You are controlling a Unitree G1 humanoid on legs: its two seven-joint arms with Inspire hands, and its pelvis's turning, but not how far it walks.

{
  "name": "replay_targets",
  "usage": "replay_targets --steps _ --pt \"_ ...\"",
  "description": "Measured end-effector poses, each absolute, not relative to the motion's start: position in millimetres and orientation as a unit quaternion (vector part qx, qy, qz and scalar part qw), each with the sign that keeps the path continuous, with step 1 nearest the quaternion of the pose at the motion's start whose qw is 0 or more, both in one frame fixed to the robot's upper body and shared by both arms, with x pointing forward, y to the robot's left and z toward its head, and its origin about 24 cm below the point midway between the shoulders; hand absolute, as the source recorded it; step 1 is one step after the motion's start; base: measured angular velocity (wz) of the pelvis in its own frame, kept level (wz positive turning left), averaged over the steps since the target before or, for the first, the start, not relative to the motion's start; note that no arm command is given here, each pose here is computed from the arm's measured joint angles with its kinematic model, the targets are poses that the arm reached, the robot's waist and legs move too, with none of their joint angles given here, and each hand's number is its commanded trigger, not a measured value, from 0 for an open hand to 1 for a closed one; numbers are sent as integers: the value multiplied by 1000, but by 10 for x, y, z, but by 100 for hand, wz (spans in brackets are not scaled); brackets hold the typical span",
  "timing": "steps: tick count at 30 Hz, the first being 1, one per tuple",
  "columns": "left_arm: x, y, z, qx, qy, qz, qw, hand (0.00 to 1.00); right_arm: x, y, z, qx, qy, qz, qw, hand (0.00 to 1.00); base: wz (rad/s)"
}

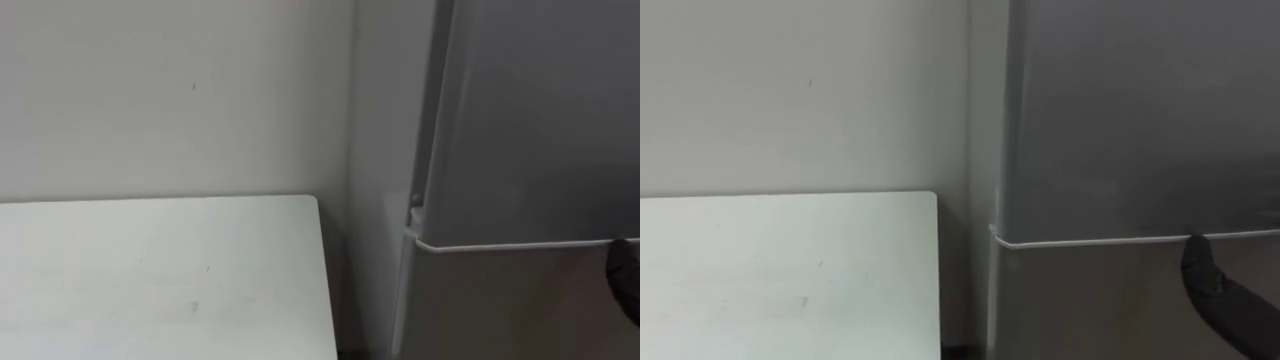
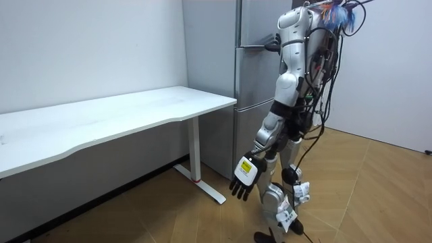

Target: Put the bottle in the upper fridge

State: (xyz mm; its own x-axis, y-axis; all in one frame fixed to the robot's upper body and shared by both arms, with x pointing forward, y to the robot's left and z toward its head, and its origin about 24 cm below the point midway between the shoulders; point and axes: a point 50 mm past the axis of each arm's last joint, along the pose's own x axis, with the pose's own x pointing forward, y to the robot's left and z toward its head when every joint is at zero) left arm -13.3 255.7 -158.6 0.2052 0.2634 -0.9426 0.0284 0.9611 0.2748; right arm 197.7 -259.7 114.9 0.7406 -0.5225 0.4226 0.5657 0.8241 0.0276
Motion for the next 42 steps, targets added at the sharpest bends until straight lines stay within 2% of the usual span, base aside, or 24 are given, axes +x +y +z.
replay_targets --steps 9,33,42 --pt "-119 2534 -1591 113 629 39 768 0 2083 -2553 1142 -46 -211 -278 936 0 0" --pt "-167 2581 -1552 123 624 48 770 0 2125 -2632 1052 -24 -196 -291 936 0 3" --pt "-218 2592 -1545 115 627 64 768 0 1927 -2890 938 -44 -162 -375 912 0 6"
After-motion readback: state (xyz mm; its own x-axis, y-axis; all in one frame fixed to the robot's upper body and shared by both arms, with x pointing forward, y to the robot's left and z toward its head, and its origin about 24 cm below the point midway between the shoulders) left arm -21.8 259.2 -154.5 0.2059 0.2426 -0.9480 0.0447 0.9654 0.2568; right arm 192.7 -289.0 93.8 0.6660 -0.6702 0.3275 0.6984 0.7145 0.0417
